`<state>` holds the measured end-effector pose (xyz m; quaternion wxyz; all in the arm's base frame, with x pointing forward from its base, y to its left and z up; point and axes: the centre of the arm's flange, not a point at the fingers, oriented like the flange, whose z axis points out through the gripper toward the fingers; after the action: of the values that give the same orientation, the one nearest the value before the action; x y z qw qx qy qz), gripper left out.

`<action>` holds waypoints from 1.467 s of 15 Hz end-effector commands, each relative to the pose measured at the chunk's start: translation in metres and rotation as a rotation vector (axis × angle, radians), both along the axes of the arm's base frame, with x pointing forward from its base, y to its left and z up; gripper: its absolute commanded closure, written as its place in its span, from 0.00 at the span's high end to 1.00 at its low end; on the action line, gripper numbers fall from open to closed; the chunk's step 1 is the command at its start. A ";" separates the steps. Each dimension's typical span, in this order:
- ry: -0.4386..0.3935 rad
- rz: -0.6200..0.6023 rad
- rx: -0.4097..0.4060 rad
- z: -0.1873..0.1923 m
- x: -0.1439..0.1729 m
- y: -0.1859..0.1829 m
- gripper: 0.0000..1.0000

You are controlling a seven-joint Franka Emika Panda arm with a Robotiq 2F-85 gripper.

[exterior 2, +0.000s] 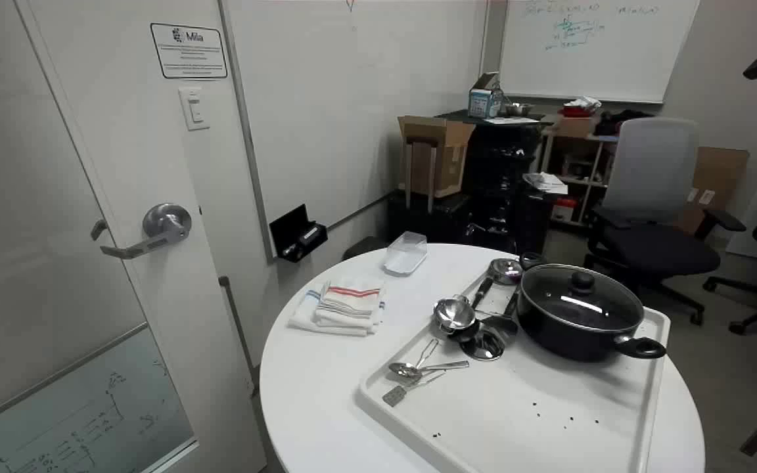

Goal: Put the lid on the tray

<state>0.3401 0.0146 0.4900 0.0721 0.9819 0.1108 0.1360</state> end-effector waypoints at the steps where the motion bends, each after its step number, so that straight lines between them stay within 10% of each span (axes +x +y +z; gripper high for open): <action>1: 0.000 0.000 0.000 0.000 0.000 0.000 1.00; 13: 0.003 0.001 -0.001 -0.001 0.001 0.000 1.00; 22: 0.087 -0.050 0.071 -0.043 0.061 -0.022 1.00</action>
<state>0.3636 0.0035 0.4606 0.0565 0.9880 0.0991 0.1039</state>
